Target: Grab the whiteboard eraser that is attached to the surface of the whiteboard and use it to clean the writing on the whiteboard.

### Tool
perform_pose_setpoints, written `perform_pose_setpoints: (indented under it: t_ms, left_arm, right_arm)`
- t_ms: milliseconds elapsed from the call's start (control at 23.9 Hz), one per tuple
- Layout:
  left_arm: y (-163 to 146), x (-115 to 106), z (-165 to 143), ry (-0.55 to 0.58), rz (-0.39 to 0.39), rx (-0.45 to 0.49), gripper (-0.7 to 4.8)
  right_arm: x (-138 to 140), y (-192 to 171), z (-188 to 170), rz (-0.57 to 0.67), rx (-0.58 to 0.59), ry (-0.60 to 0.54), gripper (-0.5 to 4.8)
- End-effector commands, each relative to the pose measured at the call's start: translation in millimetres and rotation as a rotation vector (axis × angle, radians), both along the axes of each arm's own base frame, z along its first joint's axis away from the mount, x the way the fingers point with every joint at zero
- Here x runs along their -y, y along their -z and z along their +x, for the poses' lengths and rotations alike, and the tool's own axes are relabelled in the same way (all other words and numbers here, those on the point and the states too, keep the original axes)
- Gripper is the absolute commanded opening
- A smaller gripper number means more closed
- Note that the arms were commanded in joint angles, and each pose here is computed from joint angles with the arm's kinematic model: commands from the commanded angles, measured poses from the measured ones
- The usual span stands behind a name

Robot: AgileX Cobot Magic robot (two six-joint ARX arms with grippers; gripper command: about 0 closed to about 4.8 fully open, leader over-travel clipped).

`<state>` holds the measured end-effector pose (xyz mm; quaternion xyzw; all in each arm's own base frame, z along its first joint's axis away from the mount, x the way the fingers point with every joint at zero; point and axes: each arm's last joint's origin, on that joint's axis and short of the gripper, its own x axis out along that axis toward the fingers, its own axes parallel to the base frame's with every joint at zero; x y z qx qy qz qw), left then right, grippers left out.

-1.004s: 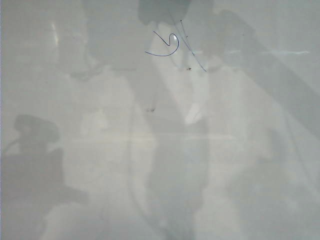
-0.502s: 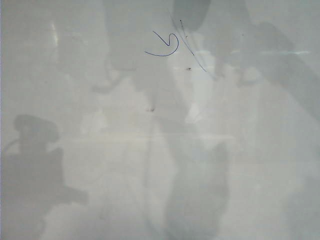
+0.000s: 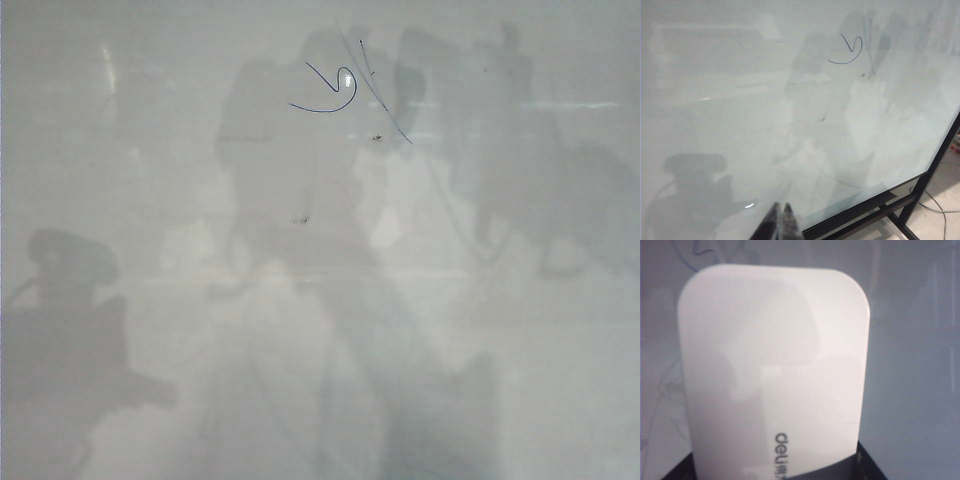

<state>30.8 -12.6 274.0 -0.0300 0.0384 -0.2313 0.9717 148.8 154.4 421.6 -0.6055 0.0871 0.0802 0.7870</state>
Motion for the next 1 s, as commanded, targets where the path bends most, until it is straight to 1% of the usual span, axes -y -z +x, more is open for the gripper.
perform_pose_setpoints:
  t_ms: [42,167,209,335,418,502,669,795,879,1004]
  left_arm:
    - [-1.0,0.0,0.0,0.001,0.004,0.011,-0.02]
    - [-1.1,0.0,0.0,0.001,0.004,0.012,-0.02]
    - [-1.0,0.0,0.0,0.002,0.004,0.011,-0.02]
    - [-1.1,0.0,0.0,0.001,0.004,0.012,-0.02]
    - [-1.1,0.0,0.0,0.001,0.004,0.012,-0.02]
    - [-1.1,0.0,0.0,0.001,0.004,0.012,-0.02]
    - [-1.1,0.0,0.0,0.001,0.004,0.012,-0.02]
    - [-1.1,0.0,0.0,0.001,0.004,0.012,-0.02]
    - [-1.0,0.0,0.0,0.001,0.004,0.011,-0.02]
    - [-1.1,0.0,0.0,0.001,0.004,0.012,-0.02]
  right_arm:
    - [-10.3,27.9,21.2,-0.01,0.066,-0.066,1.25]
    - [-12.6,46.1,37.7,-0.024,0.132,-0.068,1.26]
    - [-11.0,52.7,48.4,-0.027,0.168,-0.067,1.26]
    - [-6.5,57.7,72.1,-0.003,0.204,-0.089,1.26]
    - [-6.1,58.8,81.8,0.01,0.233,-0.096,1.29]
    - [-9.1,61.2,90.9,0.022,0.265,-0.098,1.49]
    - [-20.2,72.8,103.1,-0.02,0.267,-0.161,1.49]
    - [-26.8,78.5,112.1,-0.013,0.286,-0.155,1.49]
    - [-29.1,75.5,116.0,-0.029,0.299,-0.157,1.49]
    - [-34.2,67.1,118.4,-0.012,0.313,-0.164,1.49]
